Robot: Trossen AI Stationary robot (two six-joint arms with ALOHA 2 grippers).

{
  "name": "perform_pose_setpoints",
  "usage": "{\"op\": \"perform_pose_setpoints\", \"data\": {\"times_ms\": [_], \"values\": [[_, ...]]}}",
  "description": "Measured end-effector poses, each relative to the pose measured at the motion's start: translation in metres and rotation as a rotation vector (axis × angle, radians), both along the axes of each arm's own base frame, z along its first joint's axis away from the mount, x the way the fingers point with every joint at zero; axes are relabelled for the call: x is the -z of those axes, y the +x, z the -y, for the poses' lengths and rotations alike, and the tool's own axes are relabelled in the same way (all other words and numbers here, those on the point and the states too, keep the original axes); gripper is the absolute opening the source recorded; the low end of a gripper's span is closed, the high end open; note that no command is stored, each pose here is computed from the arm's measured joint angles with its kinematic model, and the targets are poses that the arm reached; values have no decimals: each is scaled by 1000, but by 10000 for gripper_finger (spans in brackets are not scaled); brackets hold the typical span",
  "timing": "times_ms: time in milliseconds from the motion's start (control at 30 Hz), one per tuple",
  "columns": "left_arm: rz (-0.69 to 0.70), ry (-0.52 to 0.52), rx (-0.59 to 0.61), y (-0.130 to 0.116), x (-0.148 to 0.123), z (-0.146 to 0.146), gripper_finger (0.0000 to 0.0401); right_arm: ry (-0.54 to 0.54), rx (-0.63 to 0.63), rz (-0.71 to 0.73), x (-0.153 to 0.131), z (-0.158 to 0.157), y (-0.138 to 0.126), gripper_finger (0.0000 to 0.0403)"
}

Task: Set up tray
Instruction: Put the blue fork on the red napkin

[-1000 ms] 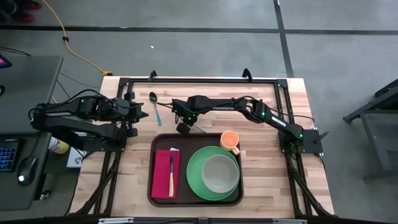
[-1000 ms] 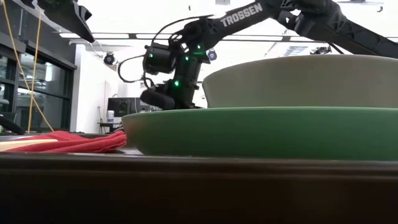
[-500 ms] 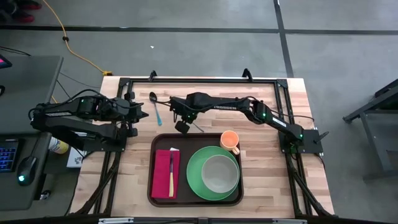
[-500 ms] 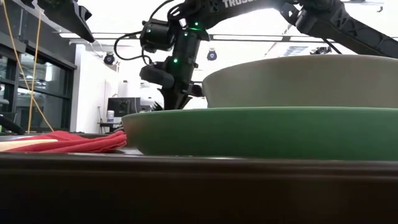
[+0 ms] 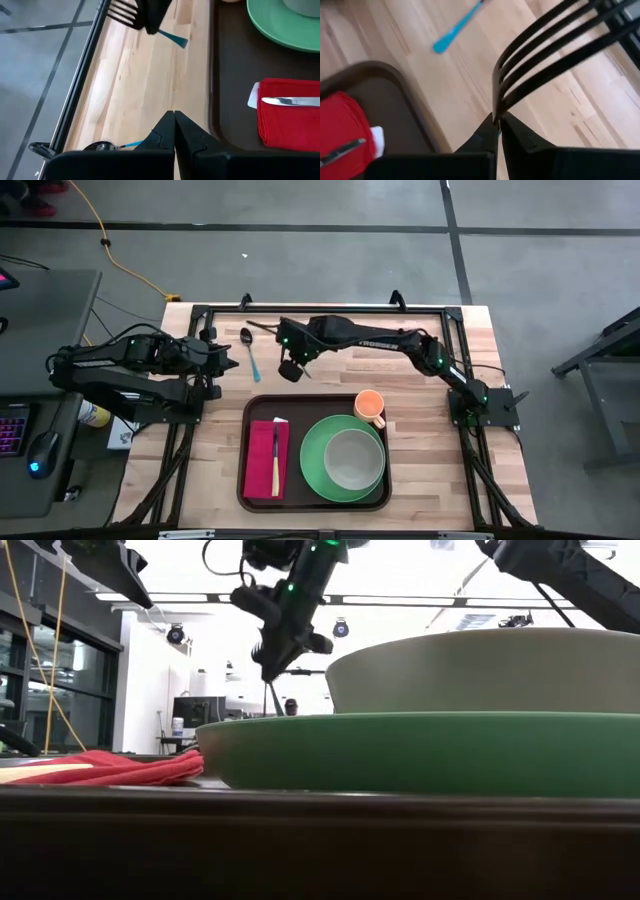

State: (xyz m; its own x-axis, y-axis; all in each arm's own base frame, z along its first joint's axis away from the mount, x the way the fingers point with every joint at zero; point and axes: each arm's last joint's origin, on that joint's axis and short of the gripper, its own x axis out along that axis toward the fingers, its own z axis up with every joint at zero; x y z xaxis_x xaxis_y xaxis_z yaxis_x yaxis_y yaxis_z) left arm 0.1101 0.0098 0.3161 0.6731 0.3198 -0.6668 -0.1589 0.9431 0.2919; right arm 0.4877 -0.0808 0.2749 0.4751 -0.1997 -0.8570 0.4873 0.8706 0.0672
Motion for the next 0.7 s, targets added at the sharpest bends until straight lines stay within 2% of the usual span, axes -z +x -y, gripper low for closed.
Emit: {"op": "perform_pose_setpoints", "data": {"times_ms": [200,400,700], "values": [[0,3,-3,0,0,0,31,26,-13,63,-14,-9,-1,0],[1,3,-3,0,0,0,31,66,-65,113,-19,-33,4,0],[-6,18,8,0,0,0,31,125,-96,272,-30,-56,16,0]]}}
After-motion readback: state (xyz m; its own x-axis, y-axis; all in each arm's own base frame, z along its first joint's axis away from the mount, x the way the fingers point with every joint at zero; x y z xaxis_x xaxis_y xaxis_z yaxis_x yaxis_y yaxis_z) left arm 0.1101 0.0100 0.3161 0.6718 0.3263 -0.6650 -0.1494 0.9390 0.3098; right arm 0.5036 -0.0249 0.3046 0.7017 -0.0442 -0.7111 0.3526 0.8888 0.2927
